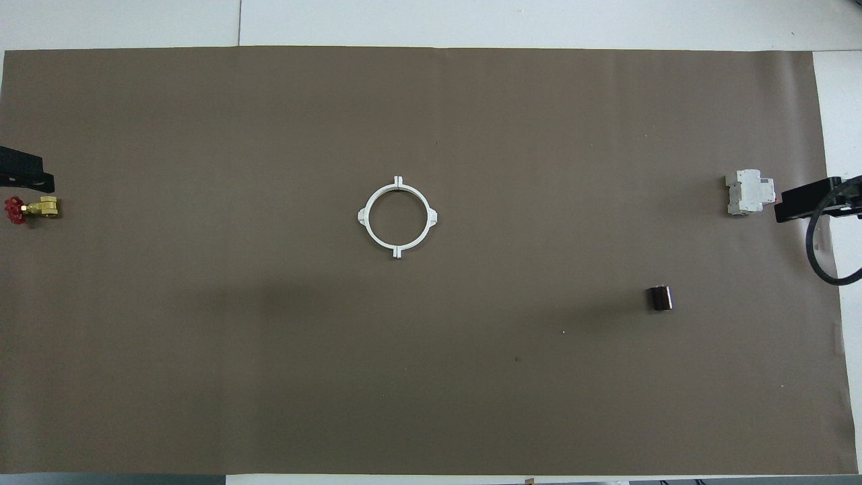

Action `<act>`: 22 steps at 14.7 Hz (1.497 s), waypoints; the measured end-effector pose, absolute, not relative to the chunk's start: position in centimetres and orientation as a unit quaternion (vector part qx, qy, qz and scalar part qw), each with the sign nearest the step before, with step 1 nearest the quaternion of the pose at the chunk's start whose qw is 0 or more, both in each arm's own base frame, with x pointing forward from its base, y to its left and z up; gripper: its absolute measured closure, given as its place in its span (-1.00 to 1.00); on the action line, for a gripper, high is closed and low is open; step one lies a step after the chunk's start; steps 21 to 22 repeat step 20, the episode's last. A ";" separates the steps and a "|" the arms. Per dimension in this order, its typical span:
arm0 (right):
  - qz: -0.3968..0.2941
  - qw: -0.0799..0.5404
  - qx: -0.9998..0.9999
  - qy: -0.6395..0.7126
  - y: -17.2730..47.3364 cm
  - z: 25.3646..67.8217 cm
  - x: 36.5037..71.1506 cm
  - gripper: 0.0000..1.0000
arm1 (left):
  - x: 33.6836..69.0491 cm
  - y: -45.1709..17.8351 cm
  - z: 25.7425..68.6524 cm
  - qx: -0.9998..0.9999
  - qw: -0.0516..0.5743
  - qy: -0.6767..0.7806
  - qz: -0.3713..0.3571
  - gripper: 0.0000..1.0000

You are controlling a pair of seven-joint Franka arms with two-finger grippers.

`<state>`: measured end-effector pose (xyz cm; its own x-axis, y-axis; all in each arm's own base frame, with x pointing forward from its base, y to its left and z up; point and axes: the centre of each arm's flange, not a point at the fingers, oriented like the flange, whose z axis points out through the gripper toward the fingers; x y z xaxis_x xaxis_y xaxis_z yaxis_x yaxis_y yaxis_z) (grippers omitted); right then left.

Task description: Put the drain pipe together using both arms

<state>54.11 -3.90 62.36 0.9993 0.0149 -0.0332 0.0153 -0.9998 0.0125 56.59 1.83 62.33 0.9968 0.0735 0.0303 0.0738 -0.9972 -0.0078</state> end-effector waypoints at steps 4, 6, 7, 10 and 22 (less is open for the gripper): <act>-0.016 0.006 1.000 0.009 -3.7 62.4 54.1 -1.00 | 56.5 2.4 61.8 -1.000 0.005 -0.027 -0.004 -1.00; -0.016 0.006 1.000 0.009 -3.7 62.4 54.1 -1.00 | 56.5 2.4 61.5 -1.000 0.005 -0.025 -0.002 -1.00; -0.017 0.006 1.000 0.009 -3.7 62.4 54.1 -1.00 | 56.5 2.4 61.4 -1.000 0.005 -0.024 -0.001 -1.00; -0.017 0.006 1.000 0.009 -3.7 62.4 54.1 -1.00 | 56.5 2.4 61.2 -1.000 0.005 -0.024 0.000 -1.00; -0.016 0.006 1.000 0.010 -3.6 62.4 54.1 -1.00 | 56.5 2.4 60.9 -1.000 0.005 -0.024 0.003 -1.00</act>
